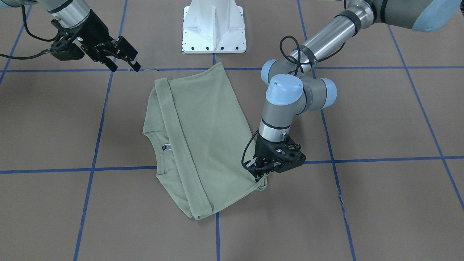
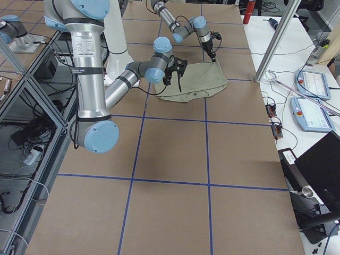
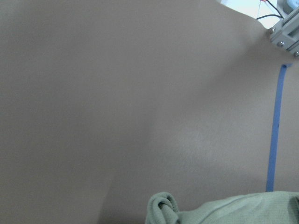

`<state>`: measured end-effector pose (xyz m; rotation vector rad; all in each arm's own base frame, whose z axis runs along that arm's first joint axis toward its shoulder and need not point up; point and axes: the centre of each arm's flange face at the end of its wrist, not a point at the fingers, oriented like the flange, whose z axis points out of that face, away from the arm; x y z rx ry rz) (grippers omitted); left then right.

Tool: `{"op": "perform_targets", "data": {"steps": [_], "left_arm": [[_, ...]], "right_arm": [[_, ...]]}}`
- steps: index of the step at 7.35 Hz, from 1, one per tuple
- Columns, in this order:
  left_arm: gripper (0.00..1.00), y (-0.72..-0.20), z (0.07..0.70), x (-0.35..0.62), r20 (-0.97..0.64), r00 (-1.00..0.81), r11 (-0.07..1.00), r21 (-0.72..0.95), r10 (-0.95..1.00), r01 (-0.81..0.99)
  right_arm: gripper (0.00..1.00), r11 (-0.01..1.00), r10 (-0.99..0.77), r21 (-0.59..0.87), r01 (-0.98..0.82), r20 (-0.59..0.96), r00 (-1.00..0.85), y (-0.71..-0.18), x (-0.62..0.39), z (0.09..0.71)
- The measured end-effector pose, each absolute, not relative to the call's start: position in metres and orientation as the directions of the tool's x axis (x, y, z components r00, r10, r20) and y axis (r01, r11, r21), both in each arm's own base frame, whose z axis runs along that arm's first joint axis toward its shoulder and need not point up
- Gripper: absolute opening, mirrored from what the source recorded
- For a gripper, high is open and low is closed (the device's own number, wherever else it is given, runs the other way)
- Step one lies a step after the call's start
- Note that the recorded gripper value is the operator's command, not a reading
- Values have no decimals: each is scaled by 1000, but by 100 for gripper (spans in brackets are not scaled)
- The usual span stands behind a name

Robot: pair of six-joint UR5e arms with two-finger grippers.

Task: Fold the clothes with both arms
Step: 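Rotate the shirt with the left gripper pulling it farther from the robot, then release the shirt and raise the left gripper while the right gripper moves over it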

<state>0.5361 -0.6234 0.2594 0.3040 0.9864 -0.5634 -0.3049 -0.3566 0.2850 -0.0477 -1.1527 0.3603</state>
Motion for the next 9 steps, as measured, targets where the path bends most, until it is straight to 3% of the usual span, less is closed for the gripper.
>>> {"op": "perform_targets", "data": {"steps": [3, 4, 5, 9], "left_arm": [[0, -664, 234, 560, -880, 402, 793, 50, -252, 607], [87, -671, 227, 567, -889, 390, 787, 58, -239, 614], [100, -675, 227, 570, -892, 396, 785, 80, -218, 614], [100, -691, 223, 554, -861, 507, 798, 276, -44, 537]], "right_arm": [[100, 939, 309, -222, -262, 880, 360, -363, -308, 288], [100, 938, 310, -222, -265, 880, 361, -365, -308, 288], [100, 938, 311, -222, -268, 879, 362, -366, -308, 289], [100, 930, 325, -218, -297, 866, 380, -385, -325, 297]]}}
